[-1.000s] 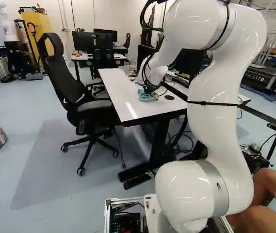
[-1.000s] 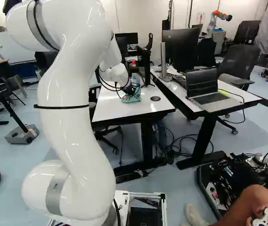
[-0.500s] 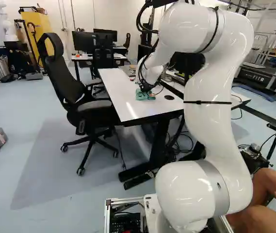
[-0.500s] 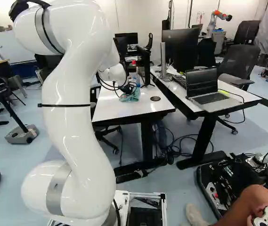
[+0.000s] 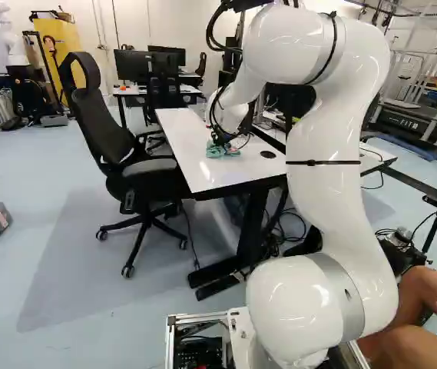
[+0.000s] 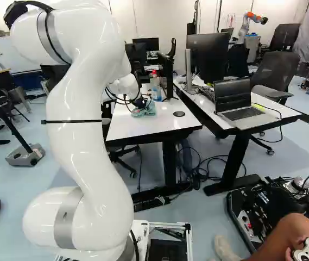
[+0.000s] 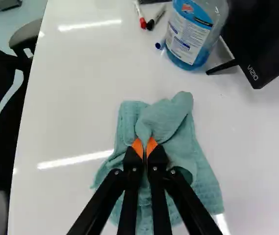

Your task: Clean the table with the green towel

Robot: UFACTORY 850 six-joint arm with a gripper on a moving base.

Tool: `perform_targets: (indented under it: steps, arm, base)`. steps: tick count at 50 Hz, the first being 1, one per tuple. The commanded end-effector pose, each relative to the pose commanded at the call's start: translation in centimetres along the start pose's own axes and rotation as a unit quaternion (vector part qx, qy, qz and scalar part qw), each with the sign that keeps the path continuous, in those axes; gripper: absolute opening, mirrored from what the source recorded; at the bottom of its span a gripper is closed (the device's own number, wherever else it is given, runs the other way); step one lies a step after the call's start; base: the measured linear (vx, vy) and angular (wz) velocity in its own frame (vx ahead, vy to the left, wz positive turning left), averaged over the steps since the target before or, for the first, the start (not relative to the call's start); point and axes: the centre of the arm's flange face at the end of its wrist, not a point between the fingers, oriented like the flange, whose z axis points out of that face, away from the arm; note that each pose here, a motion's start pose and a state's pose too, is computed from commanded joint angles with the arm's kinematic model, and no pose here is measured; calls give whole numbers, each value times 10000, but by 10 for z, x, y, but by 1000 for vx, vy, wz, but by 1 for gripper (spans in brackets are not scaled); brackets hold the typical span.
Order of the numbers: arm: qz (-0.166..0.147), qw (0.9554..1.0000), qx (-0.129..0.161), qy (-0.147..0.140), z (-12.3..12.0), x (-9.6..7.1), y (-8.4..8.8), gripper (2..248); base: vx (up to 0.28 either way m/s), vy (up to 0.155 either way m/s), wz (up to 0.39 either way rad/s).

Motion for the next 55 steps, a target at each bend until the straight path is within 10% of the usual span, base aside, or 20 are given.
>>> perform_targets:
  steps: [26, 55]
  arm:
    - [-78, 9999, 68, -136, -28, -26, -12, 28]
    - [177, 9995, -160, -195, -43, -39, 29, 28]
  base:
    - [0, 0, 0]
    - [0, 0, 0]
